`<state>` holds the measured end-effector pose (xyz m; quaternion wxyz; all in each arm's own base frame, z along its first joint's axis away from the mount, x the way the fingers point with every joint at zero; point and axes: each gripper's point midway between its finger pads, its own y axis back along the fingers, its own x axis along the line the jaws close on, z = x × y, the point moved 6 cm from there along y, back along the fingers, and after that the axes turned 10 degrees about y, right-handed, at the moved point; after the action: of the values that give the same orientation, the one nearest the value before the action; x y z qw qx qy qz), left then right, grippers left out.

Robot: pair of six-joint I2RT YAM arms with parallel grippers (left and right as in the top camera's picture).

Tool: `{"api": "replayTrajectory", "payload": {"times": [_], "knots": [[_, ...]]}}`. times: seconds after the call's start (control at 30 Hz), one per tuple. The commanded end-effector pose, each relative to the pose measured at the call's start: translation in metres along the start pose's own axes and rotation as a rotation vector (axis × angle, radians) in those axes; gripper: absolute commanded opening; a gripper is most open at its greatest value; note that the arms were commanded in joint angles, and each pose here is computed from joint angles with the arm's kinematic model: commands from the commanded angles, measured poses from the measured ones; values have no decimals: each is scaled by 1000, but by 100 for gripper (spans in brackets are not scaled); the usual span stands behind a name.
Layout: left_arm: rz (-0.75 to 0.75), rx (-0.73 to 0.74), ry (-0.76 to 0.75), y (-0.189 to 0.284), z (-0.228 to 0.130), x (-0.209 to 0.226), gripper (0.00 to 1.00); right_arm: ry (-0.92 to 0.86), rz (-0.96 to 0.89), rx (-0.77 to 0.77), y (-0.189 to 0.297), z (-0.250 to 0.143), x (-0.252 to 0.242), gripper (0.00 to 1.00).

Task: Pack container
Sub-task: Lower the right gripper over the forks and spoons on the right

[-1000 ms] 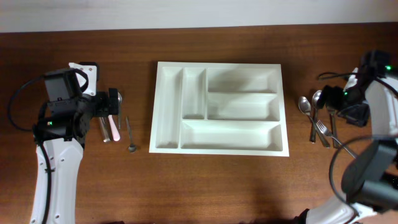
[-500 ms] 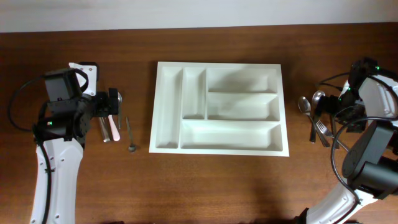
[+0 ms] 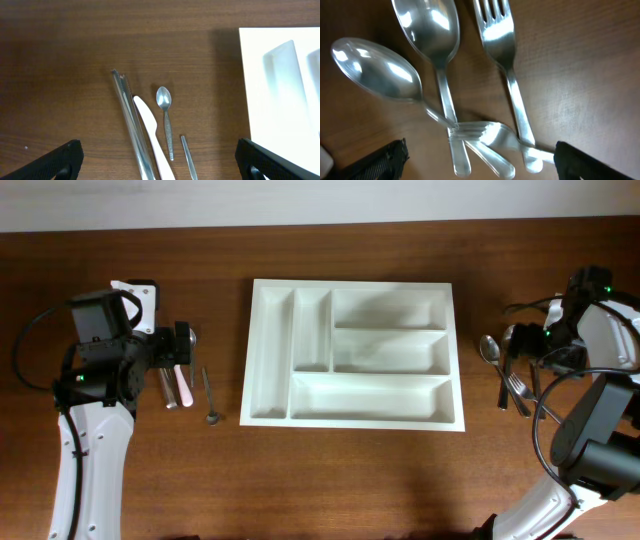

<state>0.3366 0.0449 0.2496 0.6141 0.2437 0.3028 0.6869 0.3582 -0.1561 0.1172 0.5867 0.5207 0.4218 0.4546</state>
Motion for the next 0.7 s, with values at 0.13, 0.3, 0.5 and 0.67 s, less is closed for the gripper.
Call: {"api": "replayTrajectory", "payload": {"times": [0.13,0.3,0.5,0.67], "knots": [[13,-20,-10,4,8,2,99,-42,-9,-101,1,17,-26,96],[13,-20,-10,4,8,2,99,83,32,-127,-4,20,-29,94],[13,-20,-10,4,8,2,99,224,34,-113,-5,17,-28,86],[13,-20,-10,4,8,2,99,253,2,-106,-7,17,-32,77]]}}
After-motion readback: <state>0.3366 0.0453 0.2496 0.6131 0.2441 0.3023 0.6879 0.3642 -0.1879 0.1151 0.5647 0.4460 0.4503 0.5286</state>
